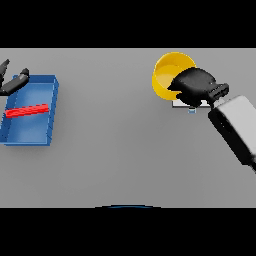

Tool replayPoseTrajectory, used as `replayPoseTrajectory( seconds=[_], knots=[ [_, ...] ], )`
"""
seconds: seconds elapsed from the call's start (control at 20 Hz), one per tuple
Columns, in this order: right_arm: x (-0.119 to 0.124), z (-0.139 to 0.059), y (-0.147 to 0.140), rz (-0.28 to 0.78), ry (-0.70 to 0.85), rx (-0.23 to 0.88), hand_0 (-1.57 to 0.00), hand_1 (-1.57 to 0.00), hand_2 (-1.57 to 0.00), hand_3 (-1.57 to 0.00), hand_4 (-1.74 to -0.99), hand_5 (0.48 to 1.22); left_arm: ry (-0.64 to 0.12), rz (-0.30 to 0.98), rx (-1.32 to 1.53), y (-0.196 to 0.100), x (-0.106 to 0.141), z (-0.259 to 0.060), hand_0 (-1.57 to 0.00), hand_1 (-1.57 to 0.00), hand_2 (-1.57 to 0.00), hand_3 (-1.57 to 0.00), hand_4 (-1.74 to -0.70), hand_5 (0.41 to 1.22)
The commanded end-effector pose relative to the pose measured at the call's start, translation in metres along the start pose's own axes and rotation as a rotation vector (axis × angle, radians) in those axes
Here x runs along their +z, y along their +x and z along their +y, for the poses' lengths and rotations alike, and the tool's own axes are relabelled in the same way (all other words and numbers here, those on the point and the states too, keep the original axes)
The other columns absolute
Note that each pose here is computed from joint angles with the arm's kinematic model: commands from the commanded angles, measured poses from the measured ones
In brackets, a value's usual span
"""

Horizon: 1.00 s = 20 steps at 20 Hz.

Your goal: Pick up the red beaker and tilt it to pour out 1 green nut into yellow bowl. Pick up the yellow bowl and place it on the metallic measuring scale.

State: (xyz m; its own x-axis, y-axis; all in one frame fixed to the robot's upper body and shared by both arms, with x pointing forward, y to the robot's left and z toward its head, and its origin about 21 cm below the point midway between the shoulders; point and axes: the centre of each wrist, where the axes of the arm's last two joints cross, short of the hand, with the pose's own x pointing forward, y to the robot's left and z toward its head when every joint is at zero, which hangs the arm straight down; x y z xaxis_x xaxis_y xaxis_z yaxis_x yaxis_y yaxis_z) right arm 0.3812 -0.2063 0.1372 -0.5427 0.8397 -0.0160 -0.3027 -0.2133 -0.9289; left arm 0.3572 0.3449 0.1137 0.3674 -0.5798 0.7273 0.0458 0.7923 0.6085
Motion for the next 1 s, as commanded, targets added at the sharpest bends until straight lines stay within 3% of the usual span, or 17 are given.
replayPoseTrajectory(
  seconds=[0.0,0.1,0.35,0.75,0.95],
  knots=[
    [0.0,0.0,-0.009,0.014,-0.003,-0.002,-1.57,-1.57,-1.55,-1.15,-1.741,1.221,-0.006,-0.013,0.0,0.002,0.003,-0.002,0.0,0.0,0.0,0.0,-0.85,0.746],
    [-0.002,-0.002,-0.025,0.056,-0.019,-0.018,-1.57,-1.57,-1.56,-1.15,-1.741,1.221,0.003,0.015,-0.005,0.0,0.004,0.0,0.0,0.0,0.0,0.0,-0.85,0.758],
    [-0.01,0.02,-0.053,0.143,-0.01,-0.069,-1.57,-1.57,-1.52,-1.17,-1.741,1.221,0.002,0.029,0.0,0.005,0.009,0.001,0.0,0.0,0.0,0.0,-0.86,0.773],
    [-0.016,0.043,-0.073,0.182,0.015,-0.136,-1.57,-1.57,-1.39,-1.37,-1.741,1.221,-0.002,0.036,-0.01,0.005,0.004,-0.006,0.0,0.0,0.0,0.0,-0.86,0.809],
    [-0.021,0.051,-0.069,0.189,0.041,-0.146,-1.57,-1.57,-1.38,-1.42,-1.741,1.221,0.007,0.035,-0.017,0.004,0.006,0.0,0.0,0.0,0.0,0.0,-0.85,0.796]
  ],
)
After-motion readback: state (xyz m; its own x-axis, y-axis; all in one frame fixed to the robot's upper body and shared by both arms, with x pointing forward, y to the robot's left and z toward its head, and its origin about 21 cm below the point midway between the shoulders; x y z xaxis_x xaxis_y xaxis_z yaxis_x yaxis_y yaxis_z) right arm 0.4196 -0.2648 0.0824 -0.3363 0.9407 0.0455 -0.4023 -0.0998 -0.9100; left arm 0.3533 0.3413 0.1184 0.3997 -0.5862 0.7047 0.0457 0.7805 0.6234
